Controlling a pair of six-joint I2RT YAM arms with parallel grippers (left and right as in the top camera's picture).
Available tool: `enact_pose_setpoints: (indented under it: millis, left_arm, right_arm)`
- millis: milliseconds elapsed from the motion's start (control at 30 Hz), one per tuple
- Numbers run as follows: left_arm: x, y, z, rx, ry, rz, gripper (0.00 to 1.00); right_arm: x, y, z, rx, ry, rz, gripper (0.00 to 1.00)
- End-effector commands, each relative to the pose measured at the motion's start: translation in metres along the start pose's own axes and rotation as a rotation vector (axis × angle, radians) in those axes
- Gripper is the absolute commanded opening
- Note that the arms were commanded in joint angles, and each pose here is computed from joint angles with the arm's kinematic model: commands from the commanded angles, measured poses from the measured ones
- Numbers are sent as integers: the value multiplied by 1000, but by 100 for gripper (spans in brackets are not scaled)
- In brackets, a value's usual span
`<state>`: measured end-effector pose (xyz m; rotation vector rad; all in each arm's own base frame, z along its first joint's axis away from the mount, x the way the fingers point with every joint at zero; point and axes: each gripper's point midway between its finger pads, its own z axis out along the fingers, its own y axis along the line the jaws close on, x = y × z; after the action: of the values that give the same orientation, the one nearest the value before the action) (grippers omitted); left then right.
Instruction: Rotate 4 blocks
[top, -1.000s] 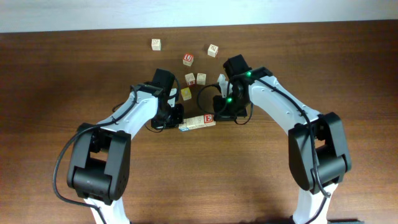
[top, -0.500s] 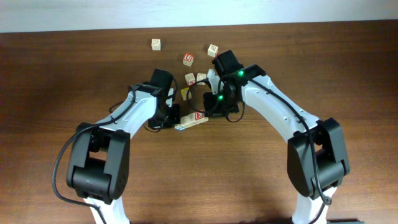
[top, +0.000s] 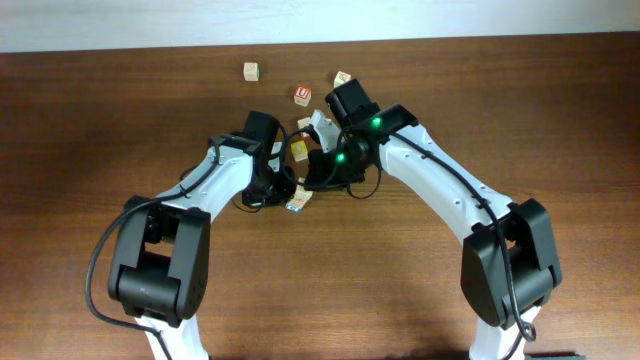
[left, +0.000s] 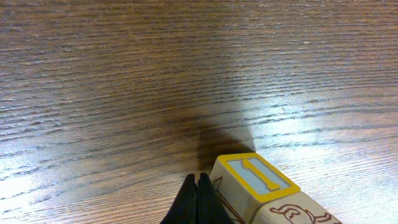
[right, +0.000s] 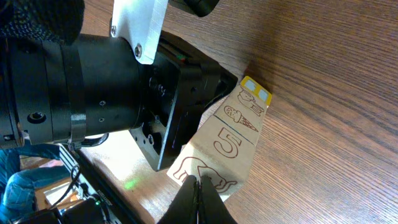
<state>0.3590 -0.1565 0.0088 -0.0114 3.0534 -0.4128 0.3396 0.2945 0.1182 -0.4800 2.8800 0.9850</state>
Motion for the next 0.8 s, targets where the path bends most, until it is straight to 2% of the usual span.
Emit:
enact_pose_setpoints:
  millis: [0, 267, 567, 767]
  left_arm:
    - [7, -35, -1, 124, 32, 52, 0]
    - [-3, 1, -9, 94, 24, -41, 0]
    - [-10, 16, -13, 85, 6, -67, 0]
    - [-50, 60, -50, 63, -89, -153, 0]
  right_arm:
    - [12, -7, 20, 41, 50, 11, 4]
    - [8, -13, 29, 56, 45, 23, 4]
    - [7, -15, 33, 76, 42, 23, 4]
    - [6, -17, 33, 87, 36, 21, 4]
